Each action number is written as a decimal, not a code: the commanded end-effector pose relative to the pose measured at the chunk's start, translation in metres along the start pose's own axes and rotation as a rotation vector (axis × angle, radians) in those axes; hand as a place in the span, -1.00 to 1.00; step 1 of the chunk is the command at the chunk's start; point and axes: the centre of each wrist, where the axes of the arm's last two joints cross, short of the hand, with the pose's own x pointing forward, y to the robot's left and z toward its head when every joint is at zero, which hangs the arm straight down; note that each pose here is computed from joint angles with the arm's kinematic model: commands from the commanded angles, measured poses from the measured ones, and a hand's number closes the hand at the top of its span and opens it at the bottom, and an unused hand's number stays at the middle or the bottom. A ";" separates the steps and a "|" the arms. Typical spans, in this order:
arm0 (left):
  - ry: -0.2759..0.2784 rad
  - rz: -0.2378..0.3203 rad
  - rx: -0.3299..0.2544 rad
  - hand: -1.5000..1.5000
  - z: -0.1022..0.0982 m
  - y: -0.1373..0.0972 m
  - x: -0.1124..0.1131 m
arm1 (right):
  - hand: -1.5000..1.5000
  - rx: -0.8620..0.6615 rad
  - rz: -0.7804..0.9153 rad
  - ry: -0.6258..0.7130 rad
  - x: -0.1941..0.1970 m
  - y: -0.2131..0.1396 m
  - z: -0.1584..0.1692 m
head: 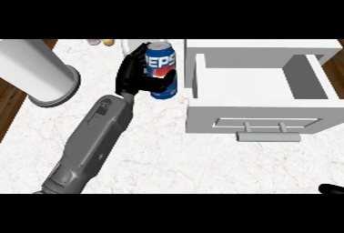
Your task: Pick up the can, place it into the drawer and close the drawer
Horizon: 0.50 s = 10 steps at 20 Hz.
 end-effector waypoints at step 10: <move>-0.036 -0.062 -0.067 1.00 -0.032 -0.080 0.120 | -1.00 -0.003 0.000 -0.013 0.000 0.020 -0.019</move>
